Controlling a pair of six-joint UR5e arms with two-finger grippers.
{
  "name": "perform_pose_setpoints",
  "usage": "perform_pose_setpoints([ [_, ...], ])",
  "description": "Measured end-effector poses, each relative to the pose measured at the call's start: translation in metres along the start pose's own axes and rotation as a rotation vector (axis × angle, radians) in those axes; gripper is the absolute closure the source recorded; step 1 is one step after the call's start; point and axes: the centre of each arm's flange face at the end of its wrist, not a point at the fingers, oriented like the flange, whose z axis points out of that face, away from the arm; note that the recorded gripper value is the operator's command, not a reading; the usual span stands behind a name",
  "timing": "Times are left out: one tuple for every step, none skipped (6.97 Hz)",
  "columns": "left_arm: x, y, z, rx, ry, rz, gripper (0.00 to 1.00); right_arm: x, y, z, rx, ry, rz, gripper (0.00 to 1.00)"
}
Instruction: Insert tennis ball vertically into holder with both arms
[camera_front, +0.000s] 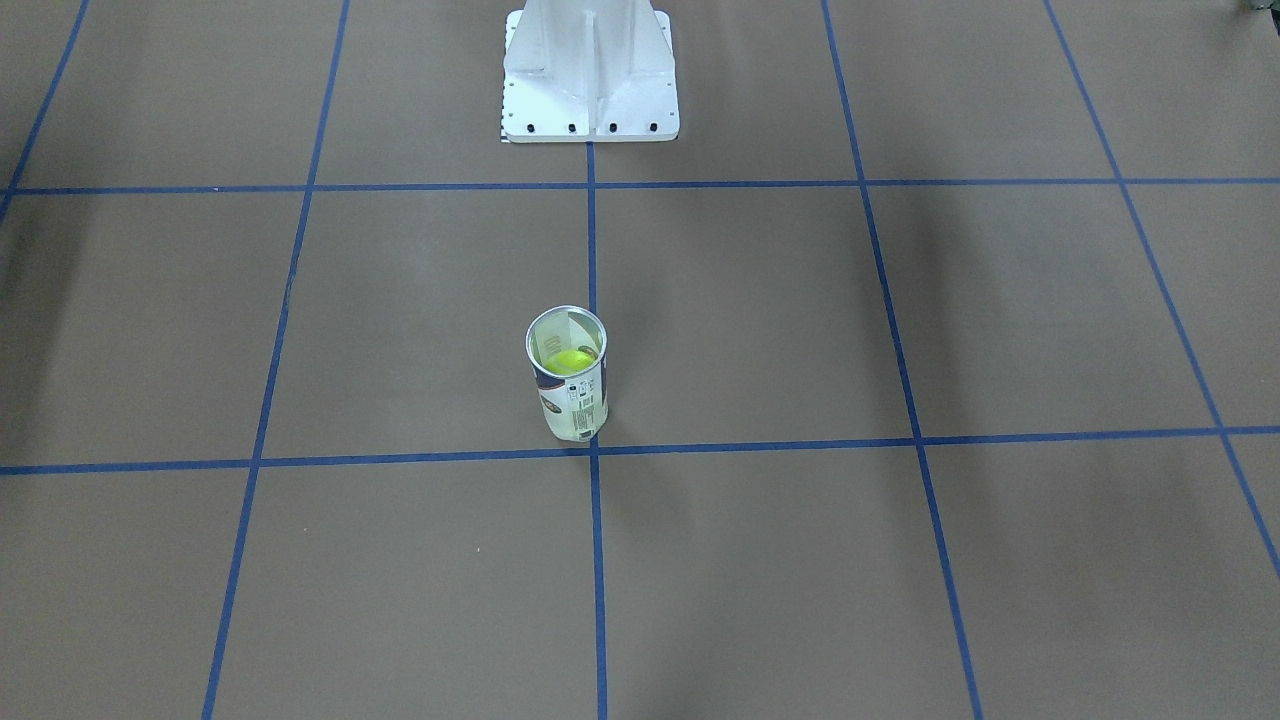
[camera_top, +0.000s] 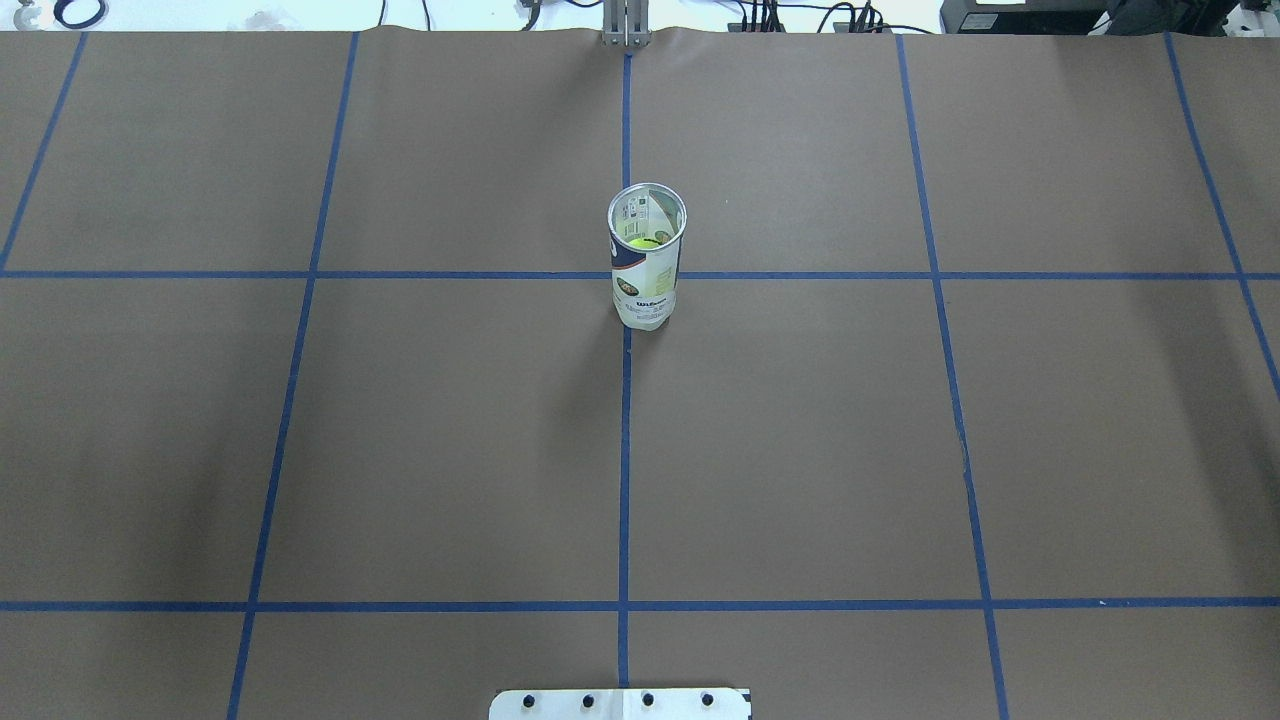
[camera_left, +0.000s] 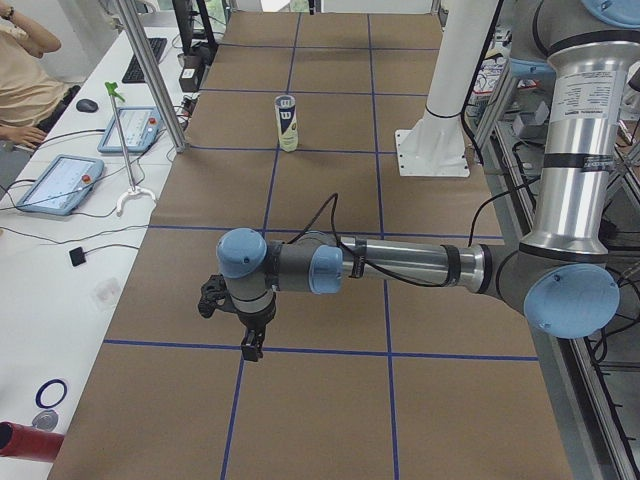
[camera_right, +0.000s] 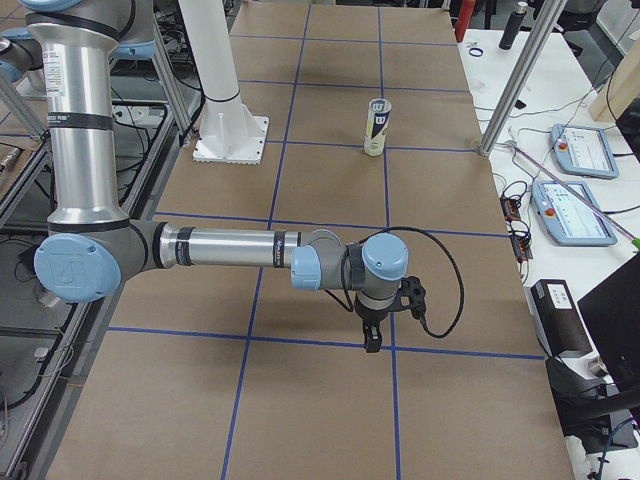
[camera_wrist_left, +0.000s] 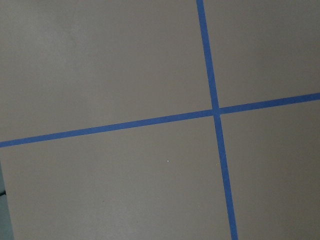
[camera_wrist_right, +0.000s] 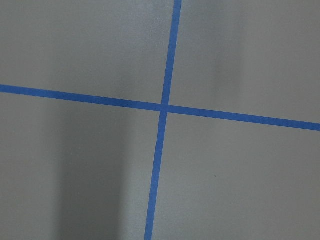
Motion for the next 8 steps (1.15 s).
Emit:
perform_pose_setpoints([
  [-0.0012, 0.0010, -0.0011, 0.007, 0.008, 0.003, 0.01, 0.0001, -0.0001, 0.0001, 0.000, 0.000, 0.000, 0.00],
  [-0.0028, 0.0020, -0.0008, 0.009, 0.010, 0.003, 0.01, 0.0000, -0.0002, 0.0000, 0.002, 0.000, 0.000, 0.00],
  [-0.0028, 0.0021, -0.0009, 0.010, 0.011, 0.005, 0.00, 0.0004, 0.0001, 0.0004, 0.002, 0.000, 0.001, 0.00],
  [-0.0027, 0.0018, -0.0008, 0.010, 0.012, 0.006, 0.01, 0.0011, 0.0005, 0.0015, 0.001, 0.001, 0.003, 0.00],
  [-0.0032, 0.0017, -0.0001, 0.009, 0.012, 0.005, 0.01, 0.0025, 0.0011, 0.0032, -0.002, 0.003, 0.005, 0.00],
  [-0.0042, 0.0028, 0.0012, 0.006, 0.011, 0.002, 0.00, 0.0035, 0.0016, 0.0042, -0.004, 0.004, 0.007, 0.00],
  [-0.0052, 0.0044, 0.0025, 0.003, 0.011, -0.001, 0.00, 0.0039, 0.0019, 0.0045, -0.004, 0.005, 0.007, 0.00],
  [-0.0061, 0.0056, 0.0034, 0.001, 0.009, -0.004, 0.01, 0.0045, 0.0025, 0.0051, -0.005, 0.007, 0.008, 0.00],
])
